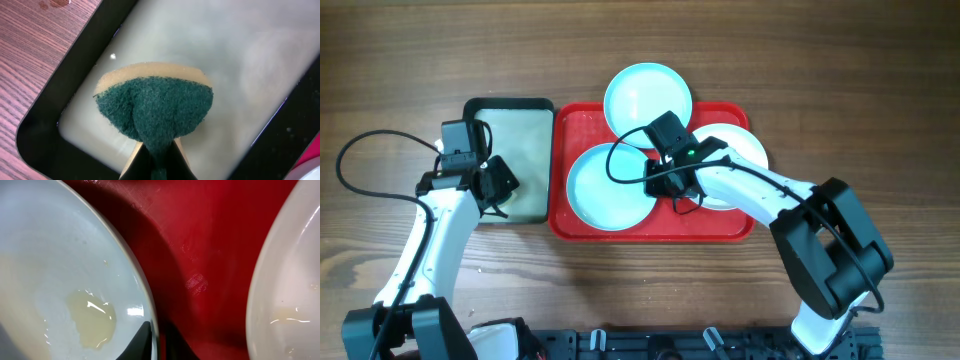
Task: Clean dirty plates on tray and stack at the side
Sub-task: 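Return the sponge with the left gripper to the water tray, then lift the blue plate with the right gripper and tilt it upward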
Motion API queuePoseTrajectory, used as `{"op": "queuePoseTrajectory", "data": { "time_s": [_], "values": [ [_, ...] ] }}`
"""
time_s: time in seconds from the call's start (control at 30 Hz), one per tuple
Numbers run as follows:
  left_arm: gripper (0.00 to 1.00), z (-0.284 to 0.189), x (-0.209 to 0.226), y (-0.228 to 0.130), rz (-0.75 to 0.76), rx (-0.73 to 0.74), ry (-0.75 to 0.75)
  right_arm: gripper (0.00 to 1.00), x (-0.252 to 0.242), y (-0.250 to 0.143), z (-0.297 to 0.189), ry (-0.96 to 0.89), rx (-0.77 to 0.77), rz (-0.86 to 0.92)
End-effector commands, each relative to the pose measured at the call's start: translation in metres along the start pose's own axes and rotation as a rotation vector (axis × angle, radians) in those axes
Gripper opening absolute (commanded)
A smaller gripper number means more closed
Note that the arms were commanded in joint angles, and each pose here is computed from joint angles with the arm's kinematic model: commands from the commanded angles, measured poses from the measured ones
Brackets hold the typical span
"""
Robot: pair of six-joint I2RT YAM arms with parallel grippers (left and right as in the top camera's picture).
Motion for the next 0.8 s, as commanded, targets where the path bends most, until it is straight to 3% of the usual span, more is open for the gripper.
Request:
{"op": "queuePoseTrajectory", "data": {
  "time_s": [0.0,0.43,0.77],
  "values": [
    [0.04,-0.001,0.001,-0.001,0.007,-0.003,-0.009,0.08,-0.001,-0.004,0.009,-0.01,0.016,-0.005],
    [0.04,-0.001,-0.006,0.001,0.098,-0.016,-0.038,0.04,0.005,0.0,0.003,0.01,0.008,-0.011],
    [0.04,-0.001,-0.004,0.006,0.078,-0.044,-0.025,0.04,0.032,0.022,-0.088,0.017,-0.106,-0.077]
  ]
}}
Point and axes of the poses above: each gripper's point midway between its finger pads, its own z axis out along the fingers, its own x axis along the line the jaws close on, y = z × x, the point moved 5 cm from there along -z, back along the fingers, and after that the axes turned 3 degrees about z, right-handed, at the moved point
